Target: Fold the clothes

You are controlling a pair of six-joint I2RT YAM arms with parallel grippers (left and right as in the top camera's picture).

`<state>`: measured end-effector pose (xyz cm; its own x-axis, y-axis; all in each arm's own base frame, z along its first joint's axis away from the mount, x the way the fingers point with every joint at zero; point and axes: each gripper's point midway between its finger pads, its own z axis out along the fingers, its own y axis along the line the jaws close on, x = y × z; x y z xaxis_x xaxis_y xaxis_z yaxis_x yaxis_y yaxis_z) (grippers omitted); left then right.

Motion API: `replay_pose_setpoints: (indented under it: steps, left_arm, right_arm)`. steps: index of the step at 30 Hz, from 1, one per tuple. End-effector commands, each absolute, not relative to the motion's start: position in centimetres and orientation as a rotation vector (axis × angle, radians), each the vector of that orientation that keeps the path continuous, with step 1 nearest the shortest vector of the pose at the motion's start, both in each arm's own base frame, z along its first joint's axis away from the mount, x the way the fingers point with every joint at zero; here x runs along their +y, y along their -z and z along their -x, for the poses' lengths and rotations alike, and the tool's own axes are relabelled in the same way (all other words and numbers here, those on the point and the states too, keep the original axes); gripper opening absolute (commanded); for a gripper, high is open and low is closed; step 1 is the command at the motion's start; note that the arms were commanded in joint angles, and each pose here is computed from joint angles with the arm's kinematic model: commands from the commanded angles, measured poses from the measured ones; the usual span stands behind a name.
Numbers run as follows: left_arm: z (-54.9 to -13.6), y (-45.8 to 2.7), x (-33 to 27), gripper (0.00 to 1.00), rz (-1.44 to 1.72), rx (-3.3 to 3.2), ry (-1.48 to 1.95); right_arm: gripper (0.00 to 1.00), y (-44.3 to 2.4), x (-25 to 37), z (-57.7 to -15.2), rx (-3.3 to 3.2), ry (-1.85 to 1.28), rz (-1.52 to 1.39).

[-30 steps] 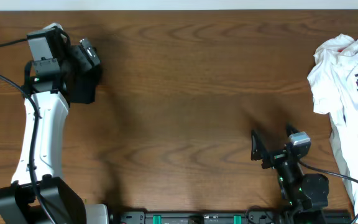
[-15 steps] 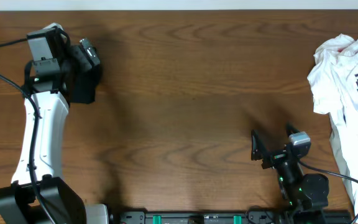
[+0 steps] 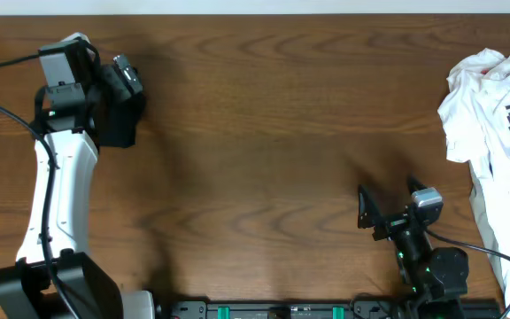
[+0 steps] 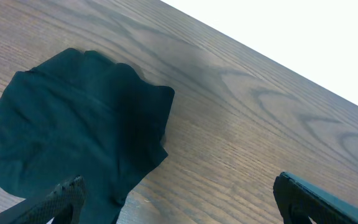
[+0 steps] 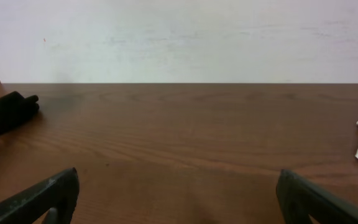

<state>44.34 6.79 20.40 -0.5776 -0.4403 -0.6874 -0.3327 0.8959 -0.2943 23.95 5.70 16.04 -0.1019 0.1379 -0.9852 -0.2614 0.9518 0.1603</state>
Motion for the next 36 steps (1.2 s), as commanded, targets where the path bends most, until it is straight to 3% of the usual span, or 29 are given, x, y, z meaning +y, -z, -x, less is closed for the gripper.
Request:
replay_pose_setpoints:
  steps: [1, 10, 20, 28, 36]
  left_arm:
    - [-43.5, -23.1, 6.6, 0.98, 0.530, 2.177, 0.172]
    - [-39.0, -31.7, 5.8, 0.98, 0.466, 1.965, 0.178]
    - [-30.4, -37.8, 4.2, 0.98, 0.398, 1.733, 0.181]
    - [-25.2, -38.2, 1.9, 0.98, 0.322, 1.629, 0.222]
    - [-23.0, -33.6, -0.4, 0.98, 0.252, 1.653, 0.289]
  right_arm:
    - [0.99, -16.0, 5.3, -24.0, 1.641, -0.326, 0.074]
    - [0.99, -16.0, 5.3, -24.0, 1.641, -0.327, 0.074]
    - [0.99, -16.0, 5.3, -24.0, 1.641, -0.327, 0.074]
    - [0.99, -16.0, 5.3, -24.0, 1.641, -0.327, 0.074]
    - [0.99, -16.0, 5.3, -24.0, 1.641, -0.327, 0.074]
